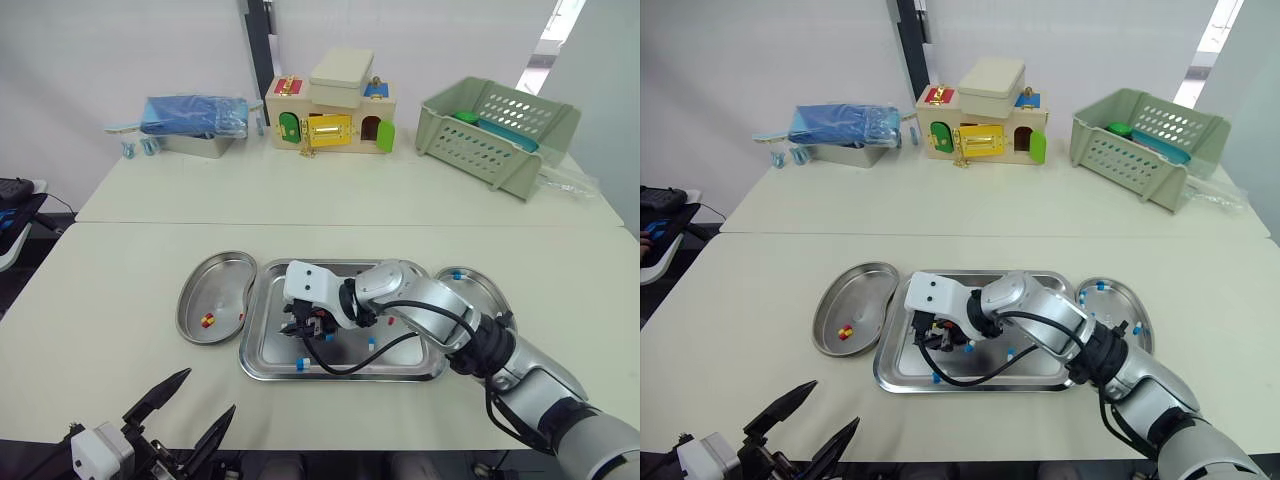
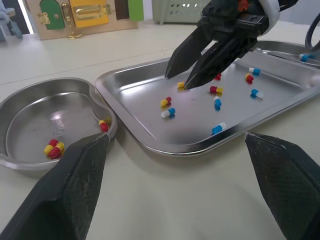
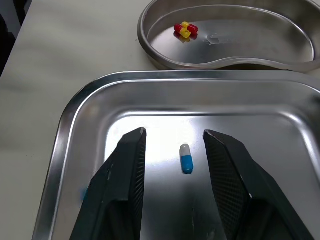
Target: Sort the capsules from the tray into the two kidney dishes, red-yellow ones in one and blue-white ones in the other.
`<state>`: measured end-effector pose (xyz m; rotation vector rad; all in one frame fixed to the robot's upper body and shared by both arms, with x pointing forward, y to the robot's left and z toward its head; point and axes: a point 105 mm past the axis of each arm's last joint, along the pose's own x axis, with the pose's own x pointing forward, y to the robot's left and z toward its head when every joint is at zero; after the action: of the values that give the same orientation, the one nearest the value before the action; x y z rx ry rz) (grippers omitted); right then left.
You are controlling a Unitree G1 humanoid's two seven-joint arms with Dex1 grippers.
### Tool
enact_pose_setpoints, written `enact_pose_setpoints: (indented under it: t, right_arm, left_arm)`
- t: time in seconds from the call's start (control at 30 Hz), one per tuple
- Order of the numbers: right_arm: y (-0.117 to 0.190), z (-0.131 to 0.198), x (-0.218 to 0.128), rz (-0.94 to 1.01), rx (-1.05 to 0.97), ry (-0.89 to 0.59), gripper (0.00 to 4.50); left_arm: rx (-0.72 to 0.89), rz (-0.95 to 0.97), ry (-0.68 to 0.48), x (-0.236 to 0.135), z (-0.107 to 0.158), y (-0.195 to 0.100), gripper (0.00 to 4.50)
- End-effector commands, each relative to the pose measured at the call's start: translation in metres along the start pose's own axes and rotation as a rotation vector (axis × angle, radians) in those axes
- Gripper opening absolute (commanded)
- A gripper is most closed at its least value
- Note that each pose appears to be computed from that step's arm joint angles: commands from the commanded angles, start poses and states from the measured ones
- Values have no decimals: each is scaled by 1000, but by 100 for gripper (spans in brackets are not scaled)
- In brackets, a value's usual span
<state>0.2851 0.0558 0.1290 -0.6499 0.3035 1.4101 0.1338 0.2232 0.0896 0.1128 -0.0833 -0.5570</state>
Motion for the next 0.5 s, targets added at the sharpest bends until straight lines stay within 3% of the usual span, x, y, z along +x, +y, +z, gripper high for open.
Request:
enact_pose_setpoints:
  t: [0.03,0.3,0.5]
  right_arm:
    - [-3,5,3,-24,-46,-5,198]
    - [4,-6,15,5,-47,21,198]
    - [4,-7,19,6,-34,17,133]
  left_arm:
    - [9,-13,-10,0,7,-4,450]
    - [7,-4,0,-2,9,-5,450]
    - [4,3,12,-6,6,-5,450]
